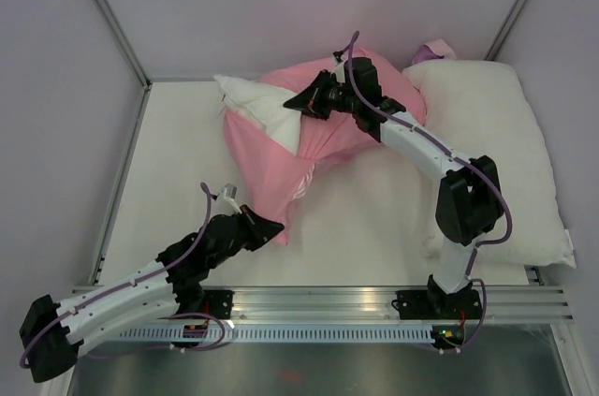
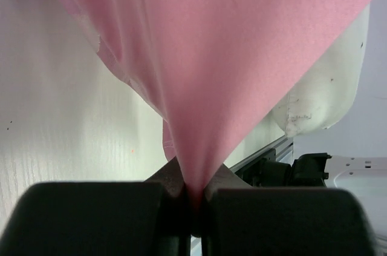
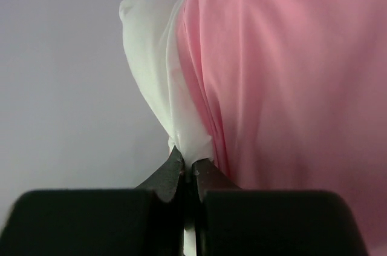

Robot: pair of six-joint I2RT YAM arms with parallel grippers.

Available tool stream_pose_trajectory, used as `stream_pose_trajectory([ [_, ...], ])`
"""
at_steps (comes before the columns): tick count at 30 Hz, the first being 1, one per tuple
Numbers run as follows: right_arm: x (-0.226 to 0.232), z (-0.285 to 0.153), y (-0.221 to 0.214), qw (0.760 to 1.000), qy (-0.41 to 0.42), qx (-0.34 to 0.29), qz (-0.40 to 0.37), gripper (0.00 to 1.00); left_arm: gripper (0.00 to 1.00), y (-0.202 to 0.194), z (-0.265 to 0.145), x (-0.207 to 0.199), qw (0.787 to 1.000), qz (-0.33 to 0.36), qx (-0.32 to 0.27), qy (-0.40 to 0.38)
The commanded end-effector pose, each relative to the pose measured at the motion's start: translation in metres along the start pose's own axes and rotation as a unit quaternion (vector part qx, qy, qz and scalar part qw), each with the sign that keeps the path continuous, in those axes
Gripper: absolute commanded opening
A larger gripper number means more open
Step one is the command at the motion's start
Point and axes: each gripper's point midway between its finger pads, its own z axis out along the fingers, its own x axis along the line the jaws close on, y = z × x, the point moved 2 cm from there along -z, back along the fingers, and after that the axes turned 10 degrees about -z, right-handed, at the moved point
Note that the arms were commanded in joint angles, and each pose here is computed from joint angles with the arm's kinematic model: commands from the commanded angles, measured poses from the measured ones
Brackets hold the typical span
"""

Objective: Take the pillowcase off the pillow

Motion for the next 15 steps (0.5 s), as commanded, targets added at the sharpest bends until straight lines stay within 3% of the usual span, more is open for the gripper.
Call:
stream_pose_trajectory([
  [1, 0.038, -0.049, 0.131, 0.972, 0.070, -0.224, 0.007, 0.00, 0.02, -0.023, -0.013, 0.072, 0.990, 0.011, 0.040, 0.136],
  [10, 0.002, -0.059, 0.199, 0.956, 0.091, -0.269, 0.079, 0.00, 0.02, -0.045, -0.018, 0.094, 0.982, 0.018, 0.064, 0.174],
  [15, -0.017, -0.044, 0.215, 0.959, 0.100, -0.252, 0.085, 0.00, 0.02, -0.051, -0.021, 0.096, 0.982, 0.021, 0.066, 0.175],
])
